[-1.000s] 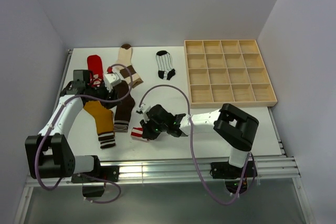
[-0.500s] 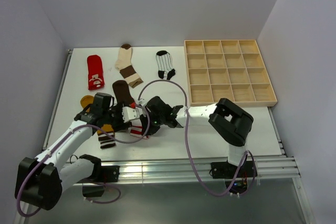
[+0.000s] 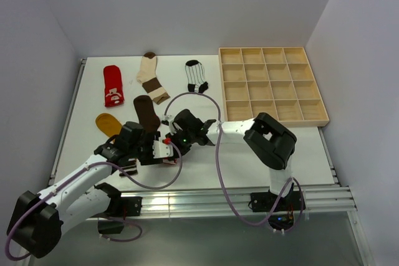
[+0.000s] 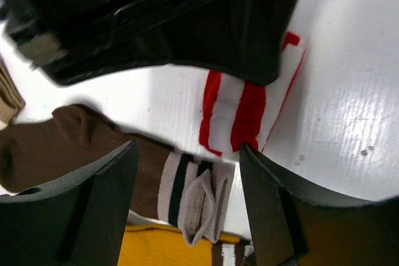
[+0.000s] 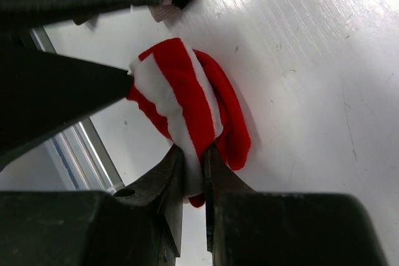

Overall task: Roll the socks
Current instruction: Roll the sock at the center of the board, then pick up the sock at the center of the board.

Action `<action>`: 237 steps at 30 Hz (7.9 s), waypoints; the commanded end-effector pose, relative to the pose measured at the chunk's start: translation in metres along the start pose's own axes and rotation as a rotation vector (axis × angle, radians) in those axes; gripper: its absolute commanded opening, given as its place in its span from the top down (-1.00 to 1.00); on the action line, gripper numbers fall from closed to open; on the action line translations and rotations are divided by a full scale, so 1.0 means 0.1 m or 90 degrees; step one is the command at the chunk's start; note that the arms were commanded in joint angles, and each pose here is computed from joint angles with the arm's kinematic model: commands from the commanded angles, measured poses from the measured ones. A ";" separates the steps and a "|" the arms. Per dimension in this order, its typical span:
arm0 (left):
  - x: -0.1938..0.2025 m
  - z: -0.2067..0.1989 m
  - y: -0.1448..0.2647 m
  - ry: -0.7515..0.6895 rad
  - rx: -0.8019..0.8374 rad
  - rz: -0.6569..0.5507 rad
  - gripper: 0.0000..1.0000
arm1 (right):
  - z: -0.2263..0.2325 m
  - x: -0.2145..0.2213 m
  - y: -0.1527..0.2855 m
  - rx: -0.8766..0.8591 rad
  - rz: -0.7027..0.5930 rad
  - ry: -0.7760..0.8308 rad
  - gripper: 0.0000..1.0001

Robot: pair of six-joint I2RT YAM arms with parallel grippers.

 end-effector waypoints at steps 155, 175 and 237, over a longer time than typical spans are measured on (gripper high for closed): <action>-0.14 -0.56 -0.41 0.222 0.487 -0.011 0.99 | 0.40 0.30 0.05 0.345 -0.284 0.434 -0.29; -0.10 -0.54 -0.35 0.264 0.594 -0.026 0.99 | 0.12 0.32 -0.02 0.363 -0.179 0.437 -0.24; 0.20 1.02 -0.34 0.594 0.448 -0.165 0.10 | -0.27 0.40 -0.10 0.339 -0.061 0.325 1.00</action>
Point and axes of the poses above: each gripper's point midway between its finger pads, its own y axis back along the fingers, its own z axis along the line the jaws close on, x = y × z, the point moved 3 cm from there along y, back along the fingers, and after that the axes turned 14 degrees about -y, right-handed, at the moved point
